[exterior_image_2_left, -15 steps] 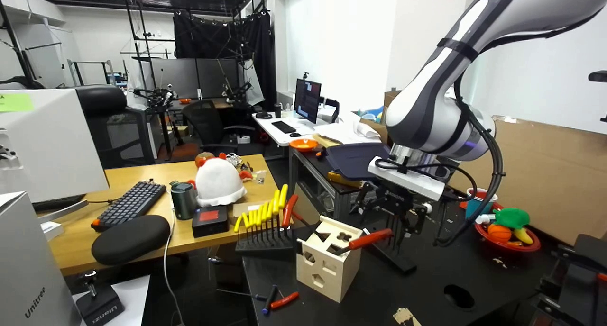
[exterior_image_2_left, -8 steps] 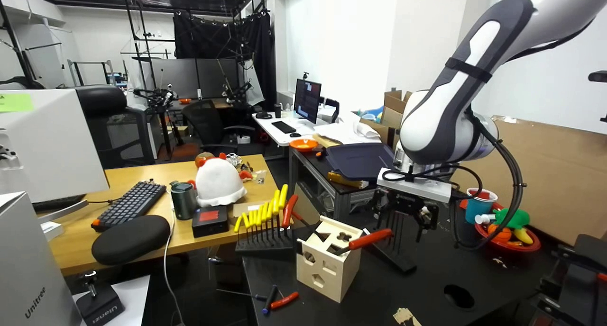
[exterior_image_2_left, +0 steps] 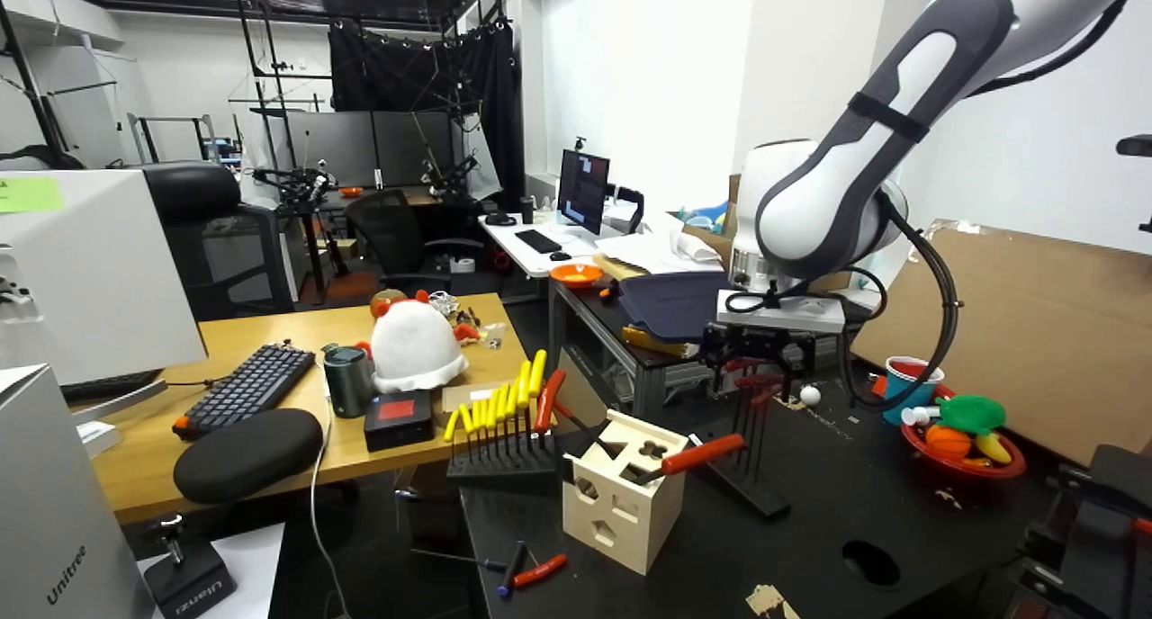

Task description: Pick up the orange object and put it on the holder.

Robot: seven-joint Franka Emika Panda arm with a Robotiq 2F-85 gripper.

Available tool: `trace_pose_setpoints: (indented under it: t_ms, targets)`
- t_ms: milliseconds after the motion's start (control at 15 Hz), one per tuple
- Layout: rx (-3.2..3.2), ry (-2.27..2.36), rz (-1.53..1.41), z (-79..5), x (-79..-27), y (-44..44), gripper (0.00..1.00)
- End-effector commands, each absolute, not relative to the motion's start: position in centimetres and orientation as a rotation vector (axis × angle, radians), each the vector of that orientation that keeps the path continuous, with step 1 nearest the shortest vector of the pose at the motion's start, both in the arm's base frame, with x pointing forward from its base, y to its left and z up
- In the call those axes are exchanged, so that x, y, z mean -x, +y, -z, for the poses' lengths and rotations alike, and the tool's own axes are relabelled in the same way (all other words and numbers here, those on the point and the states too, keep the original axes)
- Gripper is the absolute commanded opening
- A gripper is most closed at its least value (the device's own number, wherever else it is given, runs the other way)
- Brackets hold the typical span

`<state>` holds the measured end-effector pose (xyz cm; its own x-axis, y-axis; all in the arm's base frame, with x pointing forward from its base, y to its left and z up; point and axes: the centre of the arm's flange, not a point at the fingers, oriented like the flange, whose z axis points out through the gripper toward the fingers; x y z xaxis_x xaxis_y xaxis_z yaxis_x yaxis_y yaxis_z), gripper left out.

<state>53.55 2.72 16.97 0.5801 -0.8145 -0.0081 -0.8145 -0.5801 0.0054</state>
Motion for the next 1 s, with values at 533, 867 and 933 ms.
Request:
trace_pose_setpoints:
  t_ms: [533,867,933]
  targets:
    - [-3.115,-0.984,0.206,-13.6,-66.0,6.5,1.0]
    - [-3.135,-0.816,0.23,-14.1,-70.1,9.1,1.0]
    - [-3.147,-0.786,0.223,-14.7,-70.8,9.6,1.0]
